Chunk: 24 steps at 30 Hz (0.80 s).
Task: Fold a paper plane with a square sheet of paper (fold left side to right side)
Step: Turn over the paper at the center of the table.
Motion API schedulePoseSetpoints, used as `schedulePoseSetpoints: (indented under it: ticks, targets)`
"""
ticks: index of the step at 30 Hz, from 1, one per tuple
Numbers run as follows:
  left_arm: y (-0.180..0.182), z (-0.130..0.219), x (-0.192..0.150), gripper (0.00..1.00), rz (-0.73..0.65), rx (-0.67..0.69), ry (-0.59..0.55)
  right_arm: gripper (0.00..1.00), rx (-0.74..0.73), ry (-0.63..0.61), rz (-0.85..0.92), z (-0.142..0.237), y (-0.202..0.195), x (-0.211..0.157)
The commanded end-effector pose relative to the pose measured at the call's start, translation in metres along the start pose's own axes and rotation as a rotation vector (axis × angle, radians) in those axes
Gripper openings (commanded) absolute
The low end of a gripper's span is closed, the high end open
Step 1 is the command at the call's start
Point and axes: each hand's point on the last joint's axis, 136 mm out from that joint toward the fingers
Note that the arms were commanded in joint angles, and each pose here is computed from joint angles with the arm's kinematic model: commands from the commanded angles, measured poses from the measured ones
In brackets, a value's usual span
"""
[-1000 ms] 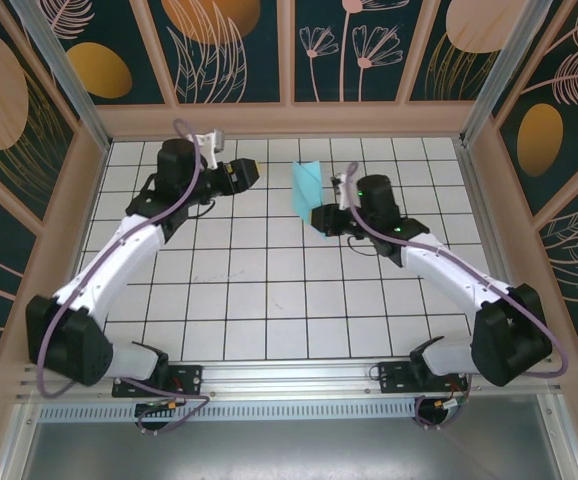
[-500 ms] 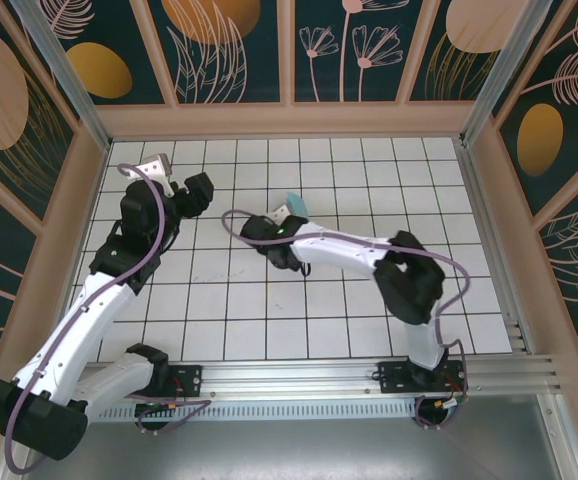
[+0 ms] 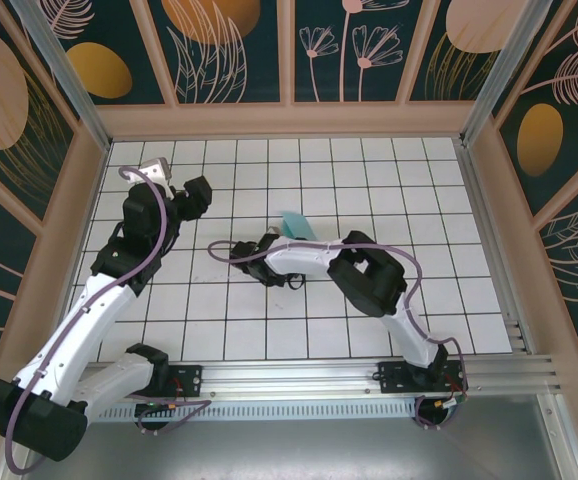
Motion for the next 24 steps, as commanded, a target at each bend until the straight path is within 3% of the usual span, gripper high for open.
schedulePoseSetpoints:
  ticks: [1,8,14,17,20,24]
  targets:
    - [0.001,0.0,-0.004,0.76,-0.014,-0.001,0.004,0.42,0.063,-0.002,0.024,0.009,0.013,0.0]
    - [-0.01,-0.005,-0.01,0.82,-0.017,-0.054,0.039,0.68,0.292,-0.042,-0.05,0.047,0.021,0.0]
    - [-0.023,-0.017,-0.026,0.84,0.024,-0.129,0.108,0.88,0.485,-0.125,-0.208,0.092,-0.011,-0.006]
    - [-0.036,-0.031,-0.05,0.84,0.06,-0.203,0.19,0.92,0.561,-0.181,-0.348,0.102,-0.043,-0.007]
    - [-0.062,-0.044,-0.083,0.84,0.075,-0.361,0.317,0.95,0.681,-0.257,-0.526,0.102,-0.078,-0.007]
    - [-0.083,-0.062,-0.136,0.83,0.112,-0.469,0.49,0.99,0.861,-0.441,-0.796,0.101,-0.131,0.002]
Point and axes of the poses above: each hand's point on the last joint's axis, 136 mm out from that joint toward the fingers, its own z axis back along the fingers, its own y axis along the line the jaws close on, x = y × z, and after that the axes turned 7 degrees about -z, right-handed
